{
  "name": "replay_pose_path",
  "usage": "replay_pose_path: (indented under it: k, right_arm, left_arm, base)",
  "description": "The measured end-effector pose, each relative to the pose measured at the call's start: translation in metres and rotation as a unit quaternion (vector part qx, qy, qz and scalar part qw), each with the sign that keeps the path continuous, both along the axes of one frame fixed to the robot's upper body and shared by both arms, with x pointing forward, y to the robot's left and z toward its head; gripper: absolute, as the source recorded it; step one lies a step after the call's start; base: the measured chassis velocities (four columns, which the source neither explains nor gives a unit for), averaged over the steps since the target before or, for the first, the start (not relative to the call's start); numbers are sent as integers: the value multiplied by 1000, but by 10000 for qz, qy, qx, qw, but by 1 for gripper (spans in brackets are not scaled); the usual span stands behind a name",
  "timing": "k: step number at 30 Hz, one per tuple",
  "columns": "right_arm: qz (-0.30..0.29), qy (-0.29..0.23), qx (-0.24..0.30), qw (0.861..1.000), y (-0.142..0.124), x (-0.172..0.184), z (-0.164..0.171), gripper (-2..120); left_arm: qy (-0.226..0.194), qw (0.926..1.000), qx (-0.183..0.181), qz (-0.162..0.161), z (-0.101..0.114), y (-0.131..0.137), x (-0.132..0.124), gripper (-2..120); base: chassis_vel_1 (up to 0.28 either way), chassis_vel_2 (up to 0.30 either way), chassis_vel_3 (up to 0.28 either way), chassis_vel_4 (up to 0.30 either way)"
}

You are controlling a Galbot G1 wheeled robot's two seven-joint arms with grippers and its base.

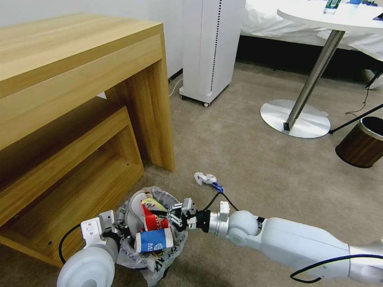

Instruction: Pick up the trash bin and place the garbage on the floor into it.

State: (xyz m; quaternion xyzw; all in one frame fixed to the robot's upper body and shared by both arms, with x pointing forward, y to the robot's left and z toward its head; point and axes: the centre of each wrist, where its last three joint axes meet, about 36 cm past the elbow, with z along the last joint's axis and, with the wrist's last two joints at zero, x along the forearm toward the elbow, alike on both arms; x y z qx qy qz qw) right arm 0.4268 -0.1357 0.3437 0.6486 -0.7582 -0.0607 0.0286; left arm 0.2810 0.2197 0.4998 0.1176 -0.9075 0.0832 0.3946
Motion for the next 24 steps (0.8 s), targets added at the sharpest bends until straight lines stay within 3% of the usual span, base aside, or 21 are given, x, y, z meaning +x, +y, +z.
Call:
replay_pose_path:
  k: [14, 24]
  right_arm:
    - [126, 293, -91, 9995, 9, -17, -12, 0]
    - [0, 330, -153, 9993, 6, -17, -7, 37]
  left_arm:
    - [40, 10000, 23, 26, -4, -2, -2, 0]
    - [62, 10000, 45, 43, -6, -4, -5, 0]
  base:
    - [0, 0, 0, 0]
    - [0, 0, 0, 0]
